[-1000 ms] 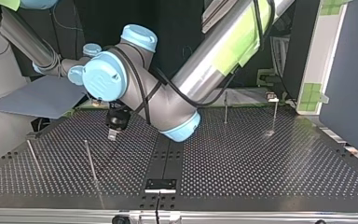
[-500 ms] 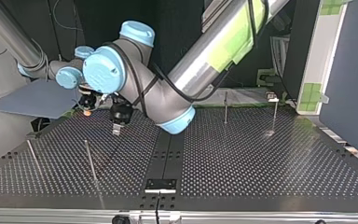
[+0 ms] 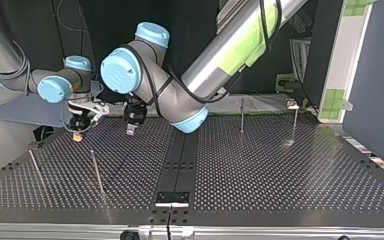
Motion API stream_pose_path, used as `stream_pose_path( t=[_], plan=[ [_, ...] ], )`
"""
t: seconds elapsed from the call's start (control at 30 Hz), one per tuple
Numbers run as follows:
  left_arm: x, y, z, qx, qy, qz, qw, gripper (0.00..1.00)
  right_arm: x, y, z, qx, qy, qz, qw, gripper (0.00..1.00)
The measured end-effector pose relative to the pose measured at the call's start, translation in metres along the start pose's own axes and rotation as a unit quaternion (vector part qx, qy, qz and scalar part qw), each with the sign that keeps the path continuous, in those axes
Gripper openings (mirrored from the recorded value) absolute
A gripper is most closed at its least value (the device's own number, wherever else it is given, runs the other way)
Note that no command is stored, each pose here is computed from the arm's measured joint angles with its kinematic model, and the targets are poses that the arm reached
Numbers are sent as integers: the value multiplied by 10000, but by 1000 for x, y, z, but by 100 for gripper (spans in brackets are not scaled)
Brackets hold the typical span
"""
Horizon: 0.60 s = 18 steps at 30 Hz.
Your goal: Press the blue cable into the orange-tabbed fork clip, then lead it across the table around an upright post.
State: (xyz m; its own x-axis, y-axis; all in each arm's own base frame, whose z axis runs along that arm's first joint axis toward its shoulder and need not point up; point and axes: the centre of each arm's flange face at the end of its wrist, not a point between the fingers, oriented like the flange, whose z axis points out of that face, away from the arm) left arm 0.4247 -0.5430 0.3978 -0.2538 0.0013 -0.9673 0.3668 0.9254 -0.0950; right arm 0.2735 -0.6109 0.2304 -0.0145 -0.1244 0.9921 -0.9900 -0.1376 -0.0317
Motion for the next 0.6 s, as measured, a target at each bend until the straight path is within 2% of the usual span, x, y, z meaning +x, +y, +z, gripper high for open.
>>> stream_pose_path(
  t=[0.17, 0.33, 0.6],
  plan=[
    [3, 0, 0, 1, 27, 9, 10000, 93, 37, 2, -5, -13, 134, 42, 9999, 0],
    [3, 0, 0, 5, 35, 12, 10000, 93, 61, 3, -16, 4, 153, 25, 9999, 0],
    [3, 0, -1, 10, 45, 28, 10000, 93, 96, 0, -37, 241, 146, 11, 9996, 0]
  ],
)
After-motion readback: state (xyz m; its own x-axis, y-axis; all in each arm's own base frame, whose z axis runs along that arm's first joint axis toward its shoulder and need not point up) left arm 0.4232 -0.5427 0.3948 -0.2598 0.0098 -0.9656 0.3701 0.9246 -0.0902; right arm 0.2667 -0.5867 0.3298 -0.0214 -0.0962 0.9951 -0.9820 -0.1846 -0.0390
